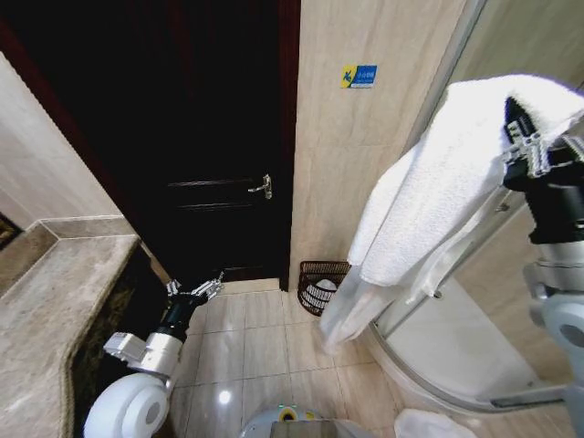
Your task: Discard the used towel into the hamper.
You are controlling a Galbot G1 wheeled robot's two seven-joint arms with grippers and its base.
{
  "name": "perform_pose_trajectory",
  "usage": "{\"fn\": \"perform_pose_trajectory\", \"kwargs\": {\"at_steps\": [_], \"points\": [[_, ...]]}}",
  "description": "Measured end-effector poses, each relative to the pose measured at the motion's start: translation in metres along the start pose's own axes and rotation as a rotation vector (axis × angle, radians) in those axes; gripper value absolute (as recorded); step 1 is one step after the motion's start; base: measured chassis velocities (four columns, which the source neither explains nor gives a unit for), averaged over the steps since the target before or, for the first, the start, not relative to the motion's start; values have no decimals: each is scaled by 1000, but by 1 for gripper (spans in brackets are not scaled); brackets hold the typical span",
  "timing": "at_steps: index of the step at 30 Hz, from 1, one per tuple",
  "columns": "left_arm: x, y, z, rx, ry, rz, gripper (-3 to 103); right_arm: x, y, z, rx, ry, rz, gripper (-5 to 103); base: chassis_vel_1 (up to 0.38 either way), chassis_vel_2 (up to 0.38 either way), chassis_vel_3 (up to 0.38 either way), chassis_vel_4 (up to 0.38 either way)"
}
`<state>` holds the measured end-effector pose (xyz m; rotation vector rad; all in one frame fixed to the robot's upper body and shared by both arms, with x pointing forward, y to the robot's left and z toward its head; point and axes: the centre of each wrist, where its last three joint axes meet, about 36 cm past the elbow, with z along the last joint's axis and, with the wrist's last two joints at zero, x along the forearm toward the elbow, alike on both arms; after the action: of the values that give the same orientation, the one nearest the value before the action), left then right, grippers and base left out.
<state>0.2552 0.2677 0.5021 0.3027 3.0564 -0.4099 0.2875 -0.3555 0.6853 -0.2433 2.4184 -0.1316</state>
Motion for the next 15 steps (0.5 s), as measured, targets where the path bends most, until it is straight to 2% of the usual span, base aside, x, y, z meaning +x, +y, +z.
{"fn": "perform_pose_trajectory", "kwargs": {"at_steps": [15], "points": [[0,0,0,0,0,0,100,3,1,2,-5,2,7,8,0,0,0,0]]}}
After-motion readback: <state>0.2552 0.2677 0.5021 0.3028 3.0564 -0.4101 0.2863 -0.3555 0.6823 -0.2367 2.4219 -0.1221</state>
